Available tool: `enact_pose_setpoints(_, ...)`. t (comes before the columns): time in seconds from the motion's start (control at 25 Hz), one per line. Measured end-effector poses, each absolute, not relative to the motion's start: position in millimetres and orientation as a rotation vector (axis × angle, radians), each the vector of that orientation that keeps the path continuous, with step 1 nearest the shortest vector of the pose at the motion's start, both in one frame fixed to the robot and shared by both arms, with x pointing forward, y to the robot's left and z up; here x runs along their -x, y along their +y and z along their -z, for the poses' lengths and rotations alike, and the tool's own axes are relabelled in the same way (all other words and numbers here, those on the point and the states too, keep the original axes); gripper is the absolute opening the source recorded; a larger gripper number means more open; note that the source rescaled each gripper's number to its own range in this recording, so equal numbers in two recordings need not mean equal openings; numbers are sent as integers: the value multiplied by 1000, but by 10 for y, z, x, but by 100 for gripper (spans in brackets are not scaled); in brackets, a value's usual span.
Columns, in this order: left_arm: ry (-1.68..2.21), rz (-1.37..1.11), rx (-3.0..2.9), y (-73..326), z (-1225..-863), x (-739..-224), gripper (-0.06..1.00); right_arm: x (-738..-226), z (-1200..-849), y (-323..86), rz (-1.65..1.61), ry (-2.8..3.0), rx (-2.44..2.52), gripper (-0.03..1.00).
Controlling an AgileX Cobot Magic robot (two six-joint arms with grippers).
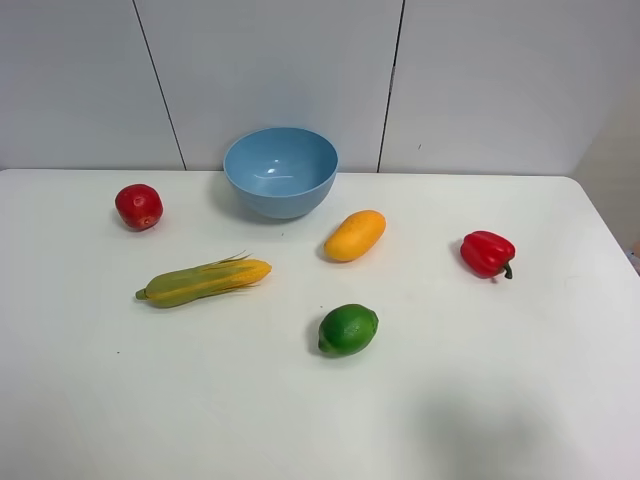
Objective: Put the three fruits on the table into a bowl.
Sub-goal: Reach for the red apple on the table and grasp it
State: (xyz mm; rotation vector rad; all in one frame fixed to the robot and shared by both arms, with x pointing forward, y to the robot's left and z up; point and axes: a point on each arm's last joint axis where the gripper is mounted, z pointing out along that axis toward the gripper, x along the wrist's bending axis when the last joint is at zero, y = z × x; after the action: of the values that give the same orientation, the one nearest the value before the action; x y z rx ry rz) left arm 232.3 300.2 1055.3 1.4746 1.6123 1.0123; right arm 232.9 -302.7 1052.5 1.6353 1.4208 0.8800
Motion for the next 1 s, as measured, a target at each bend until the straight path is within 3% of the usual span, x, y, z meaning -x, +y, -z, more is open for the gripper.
enact_pose_setpoints(1.0, 1658, -951, -1516, 3002, -10554, -2433, 100, -2329, -10525, -3027, -880, 1421, -1635, 100)
